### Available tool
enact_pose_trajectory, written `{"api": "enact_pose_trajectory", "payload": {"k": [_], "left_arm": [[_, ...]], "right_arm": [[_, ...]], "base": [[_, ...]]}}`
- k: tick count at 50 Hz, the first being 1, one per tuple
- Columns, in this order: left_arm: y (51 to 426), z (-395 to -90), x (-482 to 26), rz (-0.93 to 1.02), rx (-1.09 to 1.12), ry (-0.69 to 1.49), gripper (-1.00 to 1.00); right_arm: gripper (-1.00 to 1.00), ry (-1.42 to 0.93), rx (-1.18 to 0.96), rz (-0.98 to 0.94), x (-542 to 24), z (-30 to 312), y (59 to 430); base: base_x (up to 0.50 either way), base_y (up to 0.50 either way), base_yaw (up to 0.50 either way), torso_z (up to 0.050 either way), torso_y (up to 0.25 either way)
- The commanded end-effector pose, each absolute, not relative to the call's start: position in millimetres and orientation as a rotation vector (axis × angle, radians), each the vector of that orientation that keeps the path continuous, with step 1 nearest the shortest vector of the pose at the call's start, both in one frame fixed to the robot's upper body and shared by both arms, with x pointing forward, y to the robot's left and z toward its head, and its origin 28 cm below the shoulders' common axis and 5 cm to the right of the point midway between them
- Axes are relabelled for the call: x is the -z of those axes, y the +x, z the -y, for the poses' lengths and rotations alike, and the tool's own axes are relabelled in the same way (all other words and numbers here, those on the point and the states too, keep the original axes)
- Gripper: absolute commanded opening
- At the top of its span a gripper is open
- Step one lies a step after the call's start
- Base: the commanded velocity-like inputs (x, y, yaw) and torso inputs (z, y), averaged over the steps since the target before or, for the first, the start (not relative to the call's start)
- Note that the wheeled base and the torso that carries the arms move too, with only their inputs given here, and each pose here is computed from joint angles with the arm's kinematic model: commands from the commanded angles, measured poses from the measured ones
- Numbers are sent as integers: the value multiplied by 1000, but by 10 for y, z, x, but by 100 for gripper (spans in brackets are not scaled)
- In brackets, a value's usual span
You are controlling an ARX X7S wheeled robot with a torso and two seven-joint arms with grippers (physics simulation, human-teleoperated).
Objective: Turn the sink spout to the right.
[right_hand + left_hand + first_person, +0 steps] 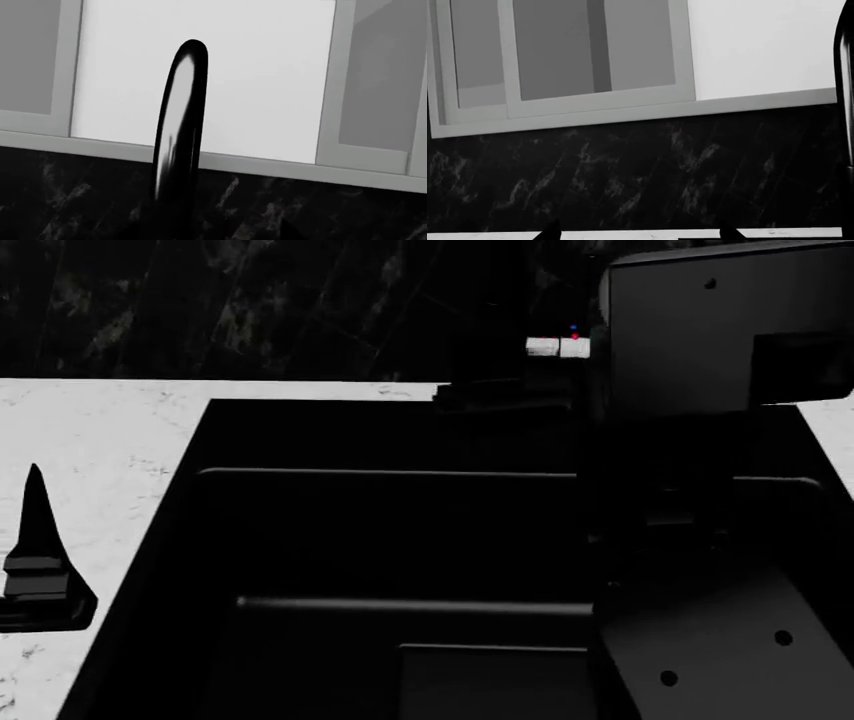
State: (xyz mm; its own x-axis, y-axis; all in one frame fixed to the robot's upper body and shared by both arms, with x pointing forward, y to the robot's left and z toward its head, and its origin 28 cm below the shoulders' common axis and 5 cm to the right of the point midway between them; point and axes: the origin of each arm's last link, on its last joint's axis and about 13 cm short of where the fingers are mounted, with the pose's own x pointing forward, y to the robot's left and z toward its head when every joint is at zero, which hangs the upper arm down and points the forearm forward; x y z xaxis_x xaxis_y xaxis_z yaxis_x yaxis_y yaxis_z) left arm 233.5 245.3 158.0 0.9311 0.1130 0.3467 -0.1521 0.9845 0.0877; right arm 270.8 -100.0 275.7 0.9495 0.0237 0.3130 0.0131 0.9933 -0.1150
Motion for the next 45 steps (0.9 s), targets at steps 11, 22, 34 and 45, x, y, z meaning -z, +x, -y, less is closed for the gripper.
{"api": "enact_pose_trajectory", "payload": {"k": [11, 22, 34, 45], "left_arm": [[2325, -2454, -1560, 345, -137, 108, 100], [2328, -2453, -1559, 345, -134, 107, 100], [2328, -2453, -1559, 345, -134, 107, 100], [2265, -2459, -1594, 383, -111, 112, 100]], "right_arm": [[100, -80, -85, 359, -2979, 776, 2847], [100, -90, -77, 363, -2996, 757, 2869], [100, -90, -77, 363, -2996, 757, 2869], [100, -96, -57, 344, -3076, 774, 3053]], "base": [[0, 0, 0, 0, 0], [0, 0, 0, 0, 0], [0, 0, 0, 0, 0], [0, 0, 0, 0, 0]]}}
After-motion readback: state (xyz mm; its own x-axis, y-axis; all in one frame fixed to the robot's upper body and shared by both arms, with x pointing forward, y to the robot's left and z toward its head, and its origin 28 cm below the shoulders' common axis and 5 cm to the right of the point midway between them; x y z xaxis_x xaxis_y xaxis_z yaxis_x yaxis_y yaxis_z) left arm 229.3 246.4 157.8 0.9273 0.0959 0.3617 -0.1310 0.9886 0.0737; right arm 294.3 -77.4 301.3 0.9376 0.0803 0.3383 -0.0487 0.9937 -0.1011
